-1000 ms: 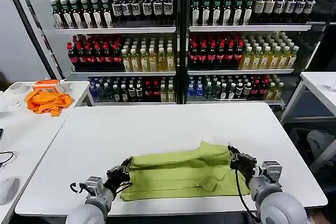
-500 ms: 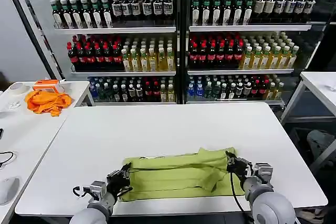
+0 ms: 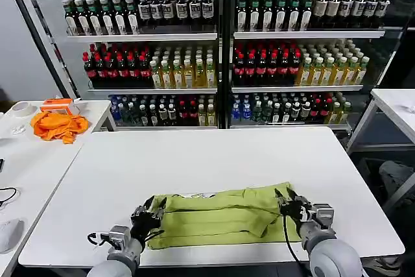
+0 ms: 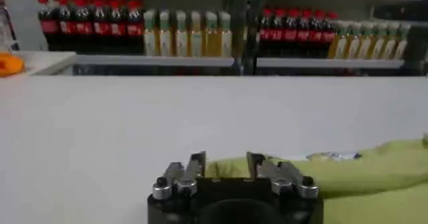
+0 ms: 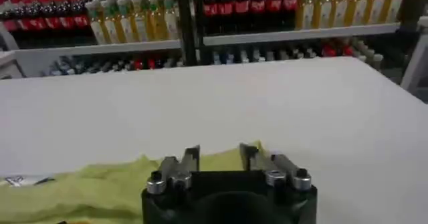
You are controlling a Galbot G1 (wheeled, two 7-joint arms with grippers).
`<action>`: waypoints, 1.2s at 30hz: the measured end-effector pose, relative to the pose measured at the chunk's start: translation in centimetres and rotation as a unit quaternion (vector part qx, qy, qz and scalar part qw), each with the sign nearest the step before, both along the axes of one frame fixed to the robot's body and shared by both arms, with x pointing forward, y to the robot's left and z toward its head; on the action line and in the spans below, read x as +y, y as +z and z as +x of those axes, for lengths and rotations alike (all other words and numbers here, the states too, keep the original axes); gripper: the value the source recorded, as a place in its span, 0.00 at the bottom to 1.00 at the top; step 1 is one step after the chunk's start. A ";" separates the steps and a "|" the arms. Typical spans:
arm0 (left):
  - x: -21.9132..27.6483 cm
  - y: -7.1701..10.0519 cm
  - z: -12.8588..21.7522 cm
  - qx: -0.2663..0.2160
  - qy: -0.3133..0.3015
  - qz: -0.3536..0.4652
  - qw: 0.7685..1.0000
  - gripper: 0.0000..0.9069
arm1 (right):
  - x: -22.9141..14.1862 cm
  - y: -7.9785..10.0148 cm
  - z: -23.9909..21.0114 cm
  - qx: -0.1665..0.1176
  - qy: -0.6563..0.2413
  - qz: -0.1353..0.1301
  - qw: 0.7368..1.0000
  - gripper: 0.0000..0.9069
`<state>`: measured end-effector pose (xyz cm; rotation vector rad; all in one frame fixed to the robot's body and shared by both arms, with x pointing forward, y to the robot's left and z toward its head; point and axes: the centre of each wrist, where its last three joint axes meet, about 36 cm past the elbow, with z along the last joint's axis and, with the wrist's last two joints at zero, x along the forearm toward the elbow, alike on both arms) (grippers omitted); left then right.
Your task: Fold and organize the clothes.
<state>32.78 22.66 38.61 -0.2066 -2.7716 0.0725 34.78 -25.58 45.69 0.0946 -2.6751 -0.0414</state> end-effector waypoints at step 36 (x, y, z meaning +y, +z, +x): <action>-6.8 -4.7 -3.7 -0.005 0.101 -0.016 0.995 0.23 | -0.7 -0.4 -2.4 -0.014 -0.007 -0.031 0.999 1.00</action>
